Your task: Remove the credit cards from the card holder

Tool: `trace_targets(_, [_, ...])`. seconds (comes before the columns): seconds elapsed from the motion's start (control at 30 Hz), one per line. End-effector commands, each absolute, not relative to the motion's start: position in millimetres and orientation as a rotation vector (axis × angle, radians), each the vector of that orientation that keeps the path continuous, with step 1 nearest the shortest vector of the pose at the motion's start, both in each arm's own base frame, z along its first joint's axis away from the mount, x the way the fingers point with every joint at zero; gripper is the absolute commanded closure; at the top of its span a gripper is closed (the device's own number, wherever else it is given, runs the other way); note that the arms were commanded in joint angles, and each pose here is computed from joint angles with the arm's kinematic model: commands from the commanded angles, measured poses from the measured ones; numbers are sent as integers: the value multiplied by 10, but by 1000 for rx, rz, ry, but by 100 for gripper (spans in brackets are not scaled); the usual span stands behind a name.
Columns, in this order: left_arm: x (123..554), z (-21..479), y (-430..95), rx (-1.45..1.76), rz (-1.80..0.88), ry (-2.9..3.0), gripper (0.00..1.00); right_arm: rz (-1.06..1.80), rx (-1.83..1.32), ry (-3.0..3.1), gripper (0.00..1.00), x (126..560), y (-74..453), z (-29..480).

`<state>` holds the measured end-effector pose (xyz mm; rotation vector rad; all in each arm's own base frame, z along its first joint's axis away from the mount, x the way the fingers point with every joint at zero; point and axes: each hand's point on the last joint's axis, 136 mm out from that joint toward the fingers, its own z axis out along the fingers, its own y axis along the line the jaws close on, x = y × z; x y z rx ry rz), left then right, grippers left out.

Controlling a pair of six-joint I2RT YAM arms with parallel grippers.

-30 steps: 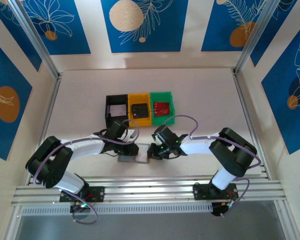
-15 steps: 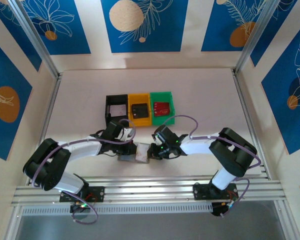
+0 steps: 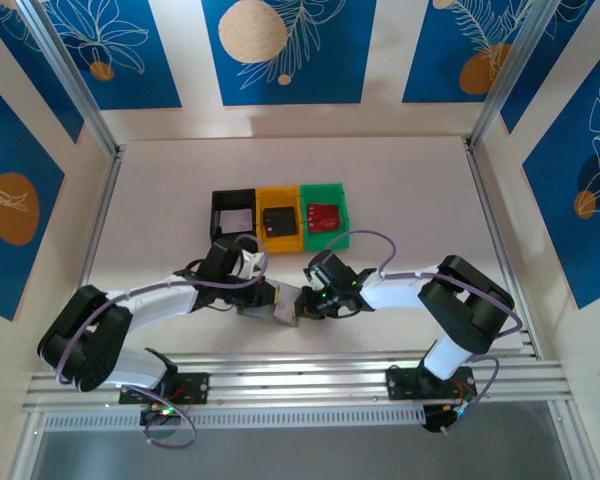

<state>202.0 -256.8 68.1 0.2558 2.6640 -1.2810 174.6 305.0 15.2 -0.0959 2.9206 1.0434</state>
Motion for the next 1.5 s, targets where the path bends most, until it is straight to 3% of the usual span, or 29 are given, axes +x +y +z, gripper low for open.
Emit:
trace_targets(0.0, [2039,823,-2548,283,-1323,2607,100,872,-85,3053,92,1531,2794,-159])
trace_targets(1.2, [2118,1064,-2368,166,-1289,2533,100,930,-117,2988,92,1614,2744,22])
trace_targets(1.33, [2131,1137,-2365,152,-1297,2507,100,960,-162,2909,90,1685,2750,245])
trace_targets(1.47, [2153,1201,-2366,133,-1298,2488,100,971,-187,2846,80,1760,2729,444])
